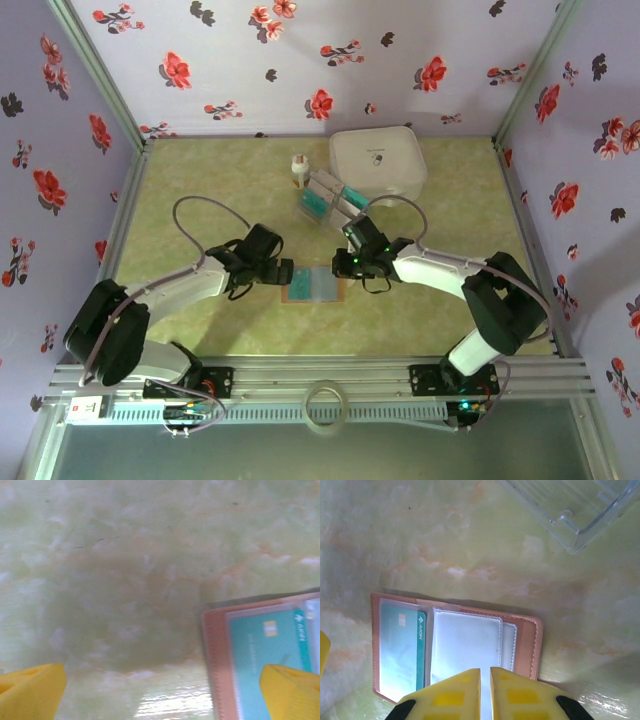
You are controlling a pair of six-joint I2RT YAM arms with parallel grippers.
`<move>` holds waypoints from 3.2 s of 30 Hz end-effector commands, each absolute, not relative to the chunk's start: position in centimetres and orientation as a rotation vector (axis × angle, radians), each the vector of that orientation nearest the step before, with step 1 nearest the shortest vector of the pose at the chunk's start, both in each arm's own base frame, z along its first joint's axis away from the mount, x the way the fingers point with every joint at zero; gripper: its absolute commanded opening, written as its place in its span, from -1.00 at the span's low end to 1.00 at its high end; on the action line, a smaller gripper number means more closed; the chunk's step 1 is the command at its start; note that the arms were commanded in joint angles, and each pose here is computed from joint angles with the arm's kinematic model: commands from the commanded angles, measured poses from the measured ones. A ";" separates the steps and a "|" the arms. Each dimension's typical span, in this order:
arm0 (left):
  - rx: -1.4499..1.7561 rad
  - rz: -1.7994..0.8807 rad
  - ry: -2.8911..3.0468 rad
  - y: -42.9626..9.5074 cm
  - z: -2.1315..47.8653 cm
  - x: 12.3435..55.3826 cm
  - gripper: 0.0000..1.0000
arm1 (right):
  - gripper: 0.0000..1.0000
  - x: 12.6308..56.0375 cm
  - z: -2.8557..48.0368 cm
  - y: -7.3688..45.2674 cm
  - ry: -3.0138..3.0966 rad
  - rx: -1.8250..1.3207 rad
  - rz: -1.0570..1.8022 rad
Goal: Put the credit cards into the card holder
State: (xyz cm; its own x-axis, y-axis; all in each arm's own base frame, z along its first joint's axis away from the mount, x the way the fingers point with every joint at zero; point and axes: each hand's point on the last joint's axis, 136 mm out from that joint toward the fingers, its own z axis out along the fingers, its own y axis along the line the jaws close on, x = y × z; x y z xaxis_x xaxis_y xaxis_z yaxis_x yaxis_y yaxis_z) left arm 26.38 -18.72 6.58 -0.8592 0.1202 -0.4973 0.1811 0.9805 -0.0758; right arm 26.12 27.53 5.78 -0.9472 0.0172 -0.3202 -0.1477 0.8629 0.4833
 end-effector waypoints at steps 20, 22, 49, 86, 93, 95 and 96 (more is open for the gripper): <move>0.184 -0.256 2.614 -23.2 5.0 25.9 0.99 | -0.86 26.2 4.6 28.9 2.734 -0.138 0.823; 0.189 -0.254 2.615 -23.2 5.0 25.8 0.99 | -0.87 26.2 4.4 29.0 2.735 -0.139 0.823; 0.331 -0.276 2.607 -24.0 3.4 24.2 0.99 | -0.91 25.7 2.8 31.3 2.769 -0.147 0.869; 0.444 -0.190 2.594 -24.1 1.7 23.4 0.99 | -0.81 25.7 3.7 31.6 2.743 -0.135 0.896; 0.437 -0.170 2.606 -23.6 1.2 23.1 0.99 | -0.29 26.4 5.7 30.4 2.691 -0.089 0.879; 0.437 -0.171 2.605 -23.7 1.3 23.1 0.99 | -0.22 26.5 5.8 29.9 2.685 -0.069 0.869; 0.439 -0.172 2.607 -23.7 1.2 23.1 0.99 | -0.20 26.5 5.8 29.8 2.682 -0.063 0.868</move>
